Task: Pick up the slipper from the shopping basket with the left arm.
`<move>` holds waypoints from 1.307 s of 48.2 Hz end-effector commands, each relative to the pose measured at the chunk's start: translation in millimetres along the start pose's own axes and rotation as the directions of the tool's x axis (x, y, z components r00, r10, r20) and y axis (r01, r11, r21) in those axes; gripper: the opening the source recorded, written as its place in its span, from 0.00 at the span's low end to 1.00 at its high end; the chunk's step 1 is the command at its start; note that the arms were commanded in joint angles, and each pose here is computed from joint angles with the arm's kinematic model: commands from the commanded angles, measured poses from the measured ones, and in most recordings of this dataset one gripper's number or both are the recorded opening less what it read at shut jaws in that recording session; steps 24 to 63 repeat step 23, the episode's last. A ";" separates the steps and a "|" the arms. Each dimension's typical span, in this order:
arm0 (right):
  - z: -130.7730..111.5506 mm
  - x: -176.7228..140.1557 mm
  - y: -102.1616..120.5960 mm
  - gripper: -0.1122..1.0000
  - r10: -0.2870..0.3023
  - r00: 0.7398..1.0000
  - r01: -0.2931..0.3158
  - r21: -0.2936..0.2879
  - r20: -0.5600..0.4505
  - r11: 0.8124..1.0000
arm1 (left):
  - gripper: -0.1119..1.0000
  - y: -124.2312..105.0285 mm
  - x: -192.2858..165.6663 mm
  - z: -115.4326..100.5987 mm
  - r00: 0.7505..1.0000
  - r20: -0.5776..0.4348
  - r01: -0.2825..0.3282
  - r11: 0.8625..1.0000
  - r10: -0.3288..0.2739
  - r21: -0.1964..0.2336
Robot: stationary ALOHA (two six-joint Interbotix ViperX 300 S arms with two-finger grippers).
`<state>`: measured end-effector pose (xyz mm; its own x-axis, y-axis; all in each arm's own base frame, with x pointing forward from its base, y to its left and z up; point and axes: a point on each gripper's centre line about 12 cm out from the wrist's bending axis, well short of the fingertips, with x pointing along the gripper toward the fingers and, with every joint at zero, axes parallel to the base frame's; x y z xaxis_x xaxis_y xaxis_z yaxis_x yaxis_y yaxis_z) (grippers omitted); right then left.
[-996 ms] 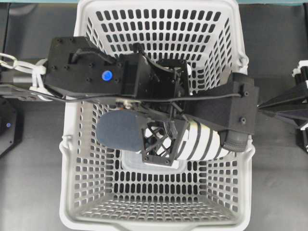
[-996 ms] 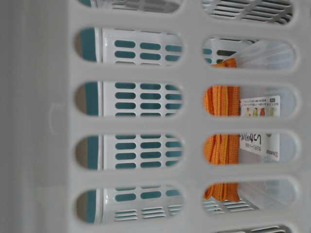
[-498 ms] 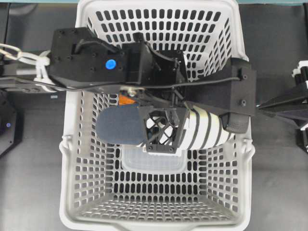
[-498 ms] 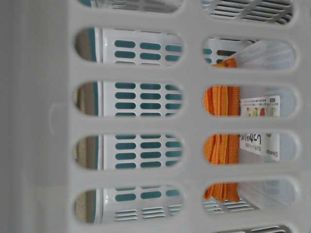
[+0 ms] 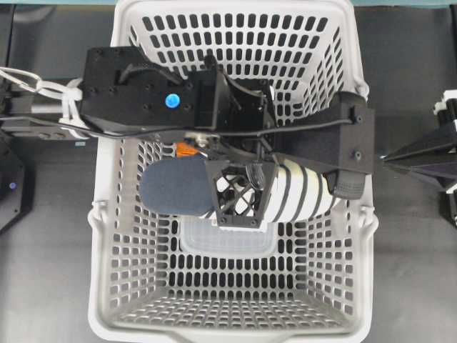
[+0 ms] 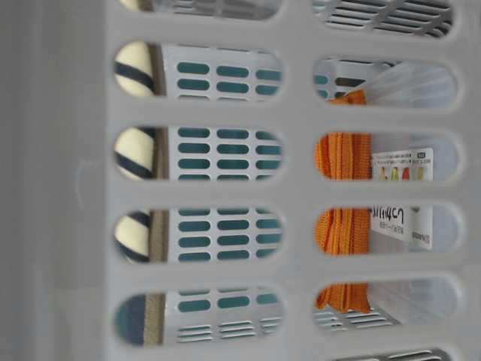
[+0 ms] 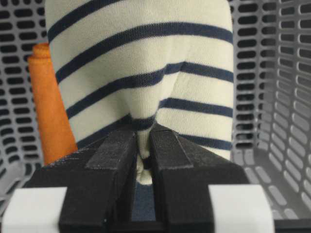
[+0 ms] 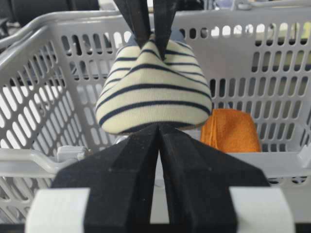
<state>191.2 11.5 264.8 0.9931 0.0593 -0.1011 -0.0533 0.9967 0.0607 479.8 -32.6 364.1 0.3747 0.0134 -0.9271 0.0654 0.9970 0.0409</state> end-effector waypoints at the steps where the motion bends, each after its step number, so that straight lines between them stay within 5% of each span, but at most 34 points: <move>1: 4.5 0.8 0.8 0.10 0.003 1.000 -0.003 0.004 0.017 1.000 | 0.16 -0.3 -14.1 -0.2 0.999 0.032 -0.003 1.000 0.003 0.001; 63: 5.8 -1.0 0.8 0.10 0.004 1.000 -0.004 0.004 0.026 1.000 | 0.16 -1.8 -13.3 0.1 0.999 0.032 -0.002 1.000 0.002 0.005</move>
